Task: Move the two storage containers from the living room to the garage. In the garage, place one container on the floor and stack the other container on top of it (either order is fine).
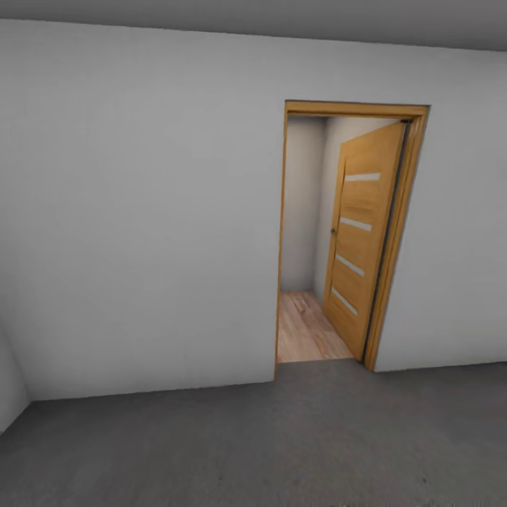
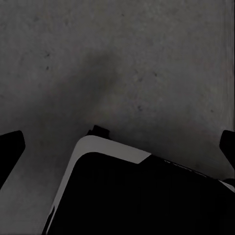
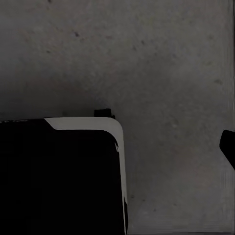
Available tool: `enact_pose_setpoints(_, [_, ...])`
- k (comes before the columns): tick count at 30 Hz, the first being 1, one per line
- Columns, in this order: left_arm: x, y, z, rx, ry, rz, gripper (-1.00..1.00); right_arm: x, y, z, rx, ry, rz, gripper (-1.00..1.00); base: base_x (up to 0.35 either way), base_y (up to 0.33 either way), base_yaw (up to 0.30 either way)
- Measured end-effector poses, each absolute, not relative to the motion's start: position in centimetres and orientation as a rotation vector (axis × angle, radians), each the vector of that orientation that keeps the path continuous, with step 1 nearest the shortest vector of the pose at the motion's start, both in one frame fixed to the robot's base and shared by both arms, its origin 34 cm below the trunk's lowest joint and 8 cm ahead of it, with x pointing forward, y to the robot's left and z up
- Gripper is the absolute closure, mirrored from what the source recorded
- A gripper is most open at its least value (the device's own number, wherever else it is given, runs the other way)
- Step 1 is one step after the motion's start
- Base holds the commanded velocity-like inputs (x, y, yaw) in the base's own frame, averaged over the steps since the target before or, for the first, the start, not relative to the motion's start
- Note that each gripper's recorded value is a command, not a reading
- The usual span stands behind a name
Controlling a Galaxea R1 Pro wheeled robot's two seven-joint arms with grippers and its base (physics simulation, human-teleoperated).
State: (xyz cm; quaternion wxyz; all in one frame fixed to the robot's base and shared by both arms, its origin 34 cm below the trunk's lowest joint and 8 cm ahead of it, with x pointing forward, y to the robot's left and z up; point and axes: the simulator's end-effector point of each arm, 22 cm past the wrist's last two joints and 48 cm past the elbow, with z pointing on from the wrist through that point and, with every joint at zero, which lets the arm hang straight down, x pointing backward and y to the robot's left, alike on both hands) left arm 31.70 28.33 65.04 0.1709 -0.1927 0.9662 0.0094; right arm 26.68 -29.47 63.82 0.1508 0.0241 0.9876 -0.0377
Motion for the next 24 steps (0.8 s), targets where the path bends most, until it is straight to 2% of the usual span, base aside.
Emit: enact_pose_setpoints(24, [31.7,26.6,65.0,-0.533,2.752,-0.003,-1.00,26.7,-29.4,63.8,0.075,2.836,-0.108,-1.00,0.000,0.000,-0.294])
